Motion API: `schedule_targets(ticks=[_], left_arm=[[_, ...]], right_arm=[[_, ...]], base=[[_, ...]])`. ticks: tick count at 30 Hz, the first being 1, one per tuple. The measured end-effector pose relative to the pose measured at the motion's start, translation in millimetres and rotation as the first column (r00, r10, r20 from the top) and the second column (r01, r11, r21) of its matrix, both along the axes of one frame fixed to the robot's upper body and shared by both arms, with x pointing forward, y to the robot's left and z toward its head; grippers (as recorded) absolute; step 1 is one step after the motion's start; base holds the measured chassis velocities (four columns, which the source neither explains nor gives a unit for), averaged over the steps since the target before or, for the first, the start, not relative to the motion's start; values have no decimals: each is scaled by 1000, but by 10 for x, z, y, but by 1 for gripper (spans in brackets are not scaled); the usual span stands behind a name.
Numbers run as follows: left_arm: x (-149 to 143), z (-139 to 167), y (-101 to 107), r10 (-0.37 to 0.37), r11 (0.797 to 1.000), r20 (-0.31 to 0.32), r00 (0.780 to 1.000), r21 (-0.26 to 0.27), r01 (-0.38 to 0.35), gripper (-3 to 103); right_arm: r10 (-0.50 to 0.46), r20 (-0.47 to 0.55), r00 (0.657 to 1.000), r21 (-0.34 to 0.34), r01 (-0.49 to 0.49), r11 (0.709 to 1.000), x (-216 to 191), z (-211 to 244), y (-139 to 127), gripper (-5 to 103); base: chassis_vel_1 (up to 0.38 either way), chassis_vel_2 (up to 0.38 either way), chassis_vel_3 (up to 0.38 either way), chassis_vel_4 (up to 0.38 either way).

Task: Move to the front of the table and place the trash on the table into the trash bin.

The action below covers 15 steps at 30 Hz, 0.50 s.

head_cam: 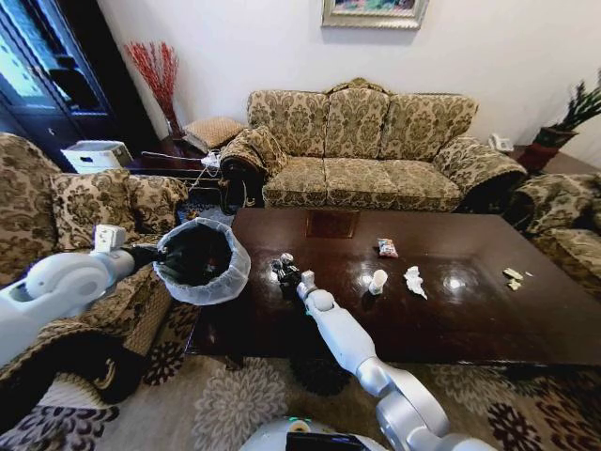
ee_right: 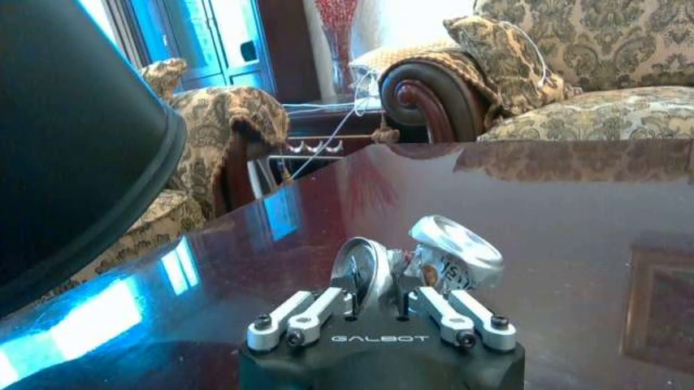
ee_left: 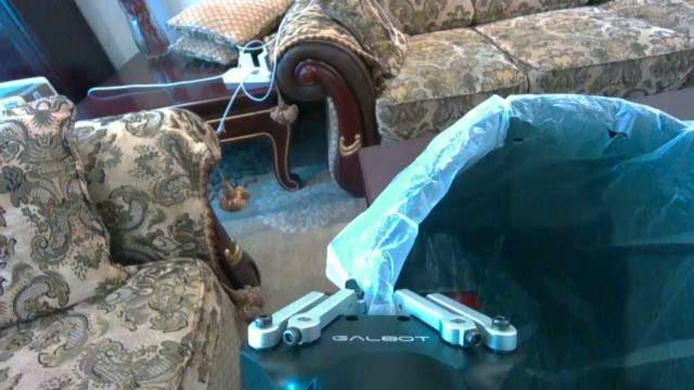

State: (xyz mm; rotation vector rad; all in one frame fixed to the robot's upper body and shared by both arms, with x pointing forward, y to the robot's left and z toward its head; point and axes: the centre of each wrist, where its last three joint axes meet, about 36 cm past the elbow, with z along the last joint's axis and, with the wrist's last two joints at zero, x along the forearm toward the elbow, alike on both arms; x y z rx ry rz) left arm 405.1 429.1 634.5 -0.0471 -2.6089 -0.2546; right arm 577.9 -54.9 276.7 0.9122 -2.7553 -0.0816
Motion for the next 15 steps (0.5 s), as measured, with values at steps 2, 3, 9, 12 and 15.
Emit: schedule_targets(ticks=[2,3,9,12,15], left_arm=[[2,1,0,0,1000,0,1000,0,0,0],[7,5,0,-1,1000,0,1000,2,1,0],[49,57,17,11,1000,-5,1000,-25,-11,0],[72,88,25,17,999,-8,1000,-37,-17,0],[84,119,19,25,998,-16,1000,-60,-26,0]], right_arm=[[-2,1,1000,5,2,1000,-13,4,5,17],[-4,5,1000,11,4,1000,-32,16,13,17],[0,169,986,49,-9,999,-257,431,180,17],[-17,279,960,107,-14,994,-399,737,249,17],[-49,420,906,189,-35,981,-546,1143,278,17]], base=[[0,0,0,0],[0,0,0,0],[0,0,0,0],[0,0,0,0],[0,0,0,0]])
